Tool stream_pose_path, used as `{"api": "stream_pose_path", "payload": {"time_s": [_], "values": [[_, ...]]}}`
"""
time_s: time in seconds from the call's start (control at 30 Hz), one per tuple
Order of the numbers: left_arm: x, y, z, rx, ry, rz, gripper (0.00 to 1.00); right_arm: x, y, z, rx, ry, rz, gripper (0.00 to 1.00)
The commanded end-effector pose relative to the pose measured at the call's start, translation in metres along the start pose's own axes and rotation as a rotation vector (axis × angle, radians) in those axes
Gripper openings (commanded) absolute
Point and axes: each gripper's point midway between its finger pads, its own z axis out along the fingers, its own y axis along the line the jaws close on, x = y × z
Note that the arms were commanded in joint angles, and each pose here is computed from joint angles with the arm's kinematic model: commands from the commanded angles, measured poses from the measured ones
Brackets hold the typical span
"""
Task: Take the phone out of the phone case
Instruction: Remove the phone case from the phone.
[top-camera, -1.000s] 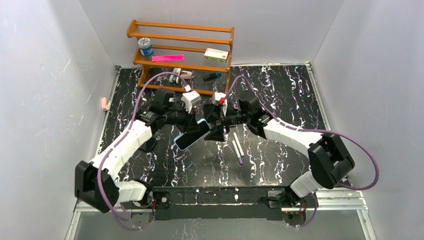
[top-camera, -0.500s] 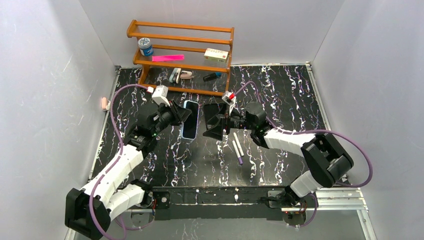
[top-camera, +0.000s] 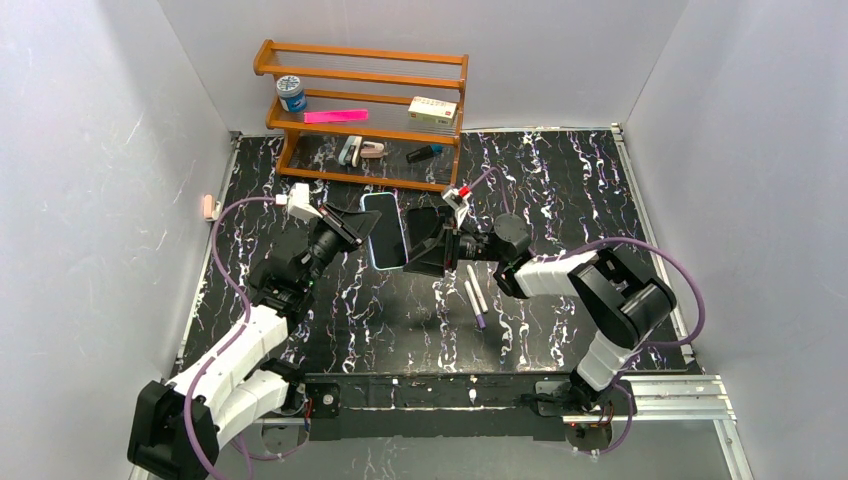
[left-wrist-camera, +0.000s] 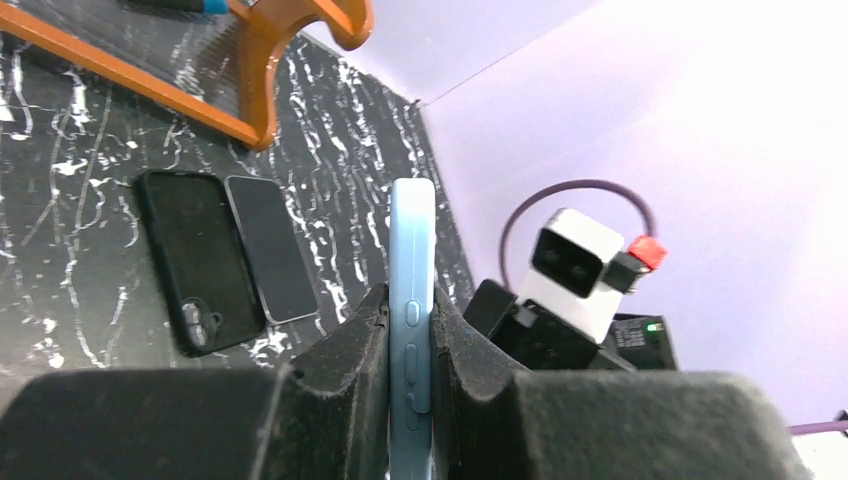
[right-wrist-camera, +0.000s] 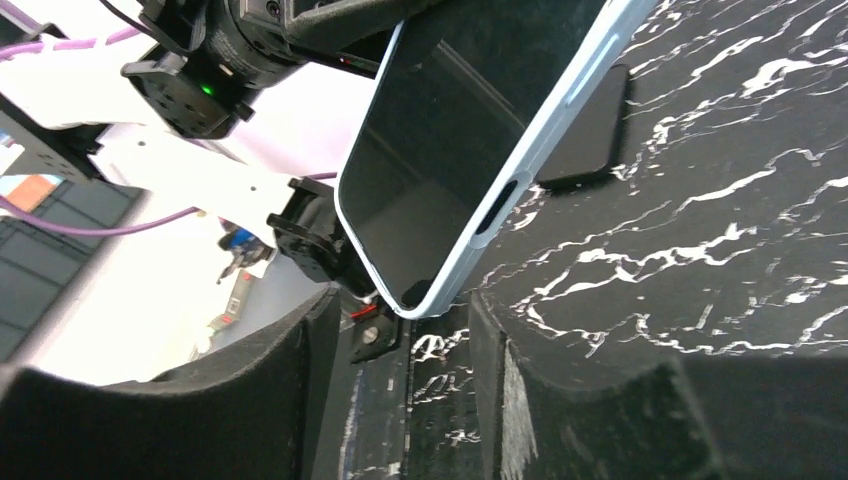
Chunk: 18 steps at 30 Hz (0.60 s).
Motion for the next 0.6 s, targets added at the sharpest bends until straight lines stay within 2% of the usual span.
{"api": "stream_pose_path", "payload": {"time_s": [0.0,0.13,0.5,0.57], "values": [[-0.033,-0.044,-0.009,0.166,-0.136,-0.105,0.00,-0.014,0.026,0.001,-0.123,-0.036,-0.060,0.53],[-0.032,-0.049,-0.010,0.193,-0.127,-0.151,0.00,-0.016,0.029,0.001,-0.143,-0.039,-0.073,0.45],[-0.024,-0.068,-0.015,0.284,-0.053,-0.307,0.00,-0.021,0.032,-0.002,-0.198,-0.027,-0.162,0.03],[-0.023,-0.071,-0.016,0.293,-0.039,-0.332,0.00,-0.021,0.032,-0.002,-0.209,-0.022,-0.194,0.01]]}}
